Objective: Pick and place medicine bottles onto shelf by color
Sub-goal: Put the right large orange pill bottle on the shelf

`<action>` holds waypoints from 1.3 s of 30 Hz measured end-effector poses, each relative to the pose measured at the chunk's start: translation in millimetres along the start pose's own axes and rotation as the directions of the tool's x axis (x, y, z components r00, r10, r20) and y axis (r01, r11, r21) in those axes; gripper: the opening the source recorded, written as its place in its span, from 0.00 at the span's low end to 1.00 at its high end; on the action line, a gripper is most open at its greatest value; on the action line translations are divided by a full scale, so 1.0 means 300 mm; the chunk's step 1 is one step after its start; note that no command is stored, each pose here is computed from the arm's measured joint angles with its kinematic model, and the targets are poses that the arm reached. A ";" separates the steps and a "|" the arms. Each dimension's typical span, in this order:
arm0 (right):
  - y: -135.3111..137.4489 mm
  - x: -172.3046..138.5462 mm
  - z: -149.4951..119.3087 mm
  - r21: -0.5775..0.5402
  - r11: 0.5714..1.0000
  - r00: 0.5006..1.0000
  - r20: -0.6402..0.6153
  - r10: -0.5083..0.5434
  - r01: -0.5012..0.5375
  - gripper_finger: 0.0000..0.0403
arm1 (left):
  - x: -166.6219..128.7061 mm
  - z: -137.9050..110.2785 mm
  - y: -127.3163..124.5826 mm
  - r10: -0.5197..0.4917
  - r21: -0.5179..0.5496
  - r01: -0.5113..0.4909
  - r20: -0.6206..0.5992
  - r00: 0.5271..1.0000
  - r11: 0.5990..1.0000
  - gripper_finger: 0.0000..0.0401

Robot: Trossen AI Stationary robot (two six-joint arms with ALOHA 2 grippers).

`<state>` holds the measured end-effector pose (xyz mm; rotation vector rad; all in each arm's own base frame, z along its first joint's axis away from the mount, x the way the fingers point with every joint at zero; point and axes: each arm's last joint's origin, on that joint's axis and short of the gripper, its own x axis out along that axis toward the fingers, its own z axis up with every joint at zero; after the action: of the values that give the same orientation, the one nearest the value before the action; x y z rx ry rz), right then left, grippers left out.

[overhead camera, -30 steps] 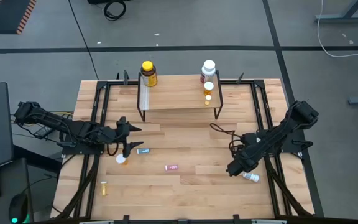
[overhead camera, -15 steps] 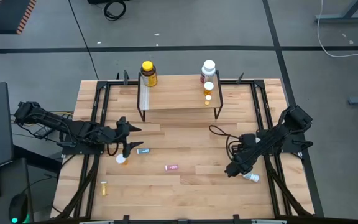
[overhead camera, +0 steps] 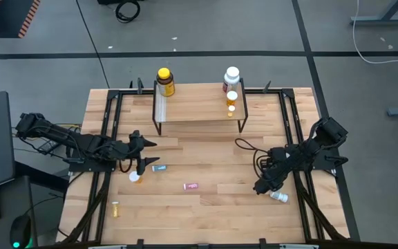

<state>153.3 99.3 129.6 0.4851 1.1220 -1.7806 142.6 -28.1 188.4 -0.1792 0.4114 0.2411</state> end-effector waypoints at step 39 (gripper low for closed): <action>0.162 -0.036 0.005 -0.149 0.832 0.799 0.232 0.555 -0.534 0.77 | 0.000 0.003 -0.001 0.000 -0.061 0.001 0.011 1.000 0.998 0.78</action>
<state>200.8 96.9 114.8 0.4494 0.7542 -1.2417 143.1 -28.1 189.4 -0.2378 0.3933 0.2545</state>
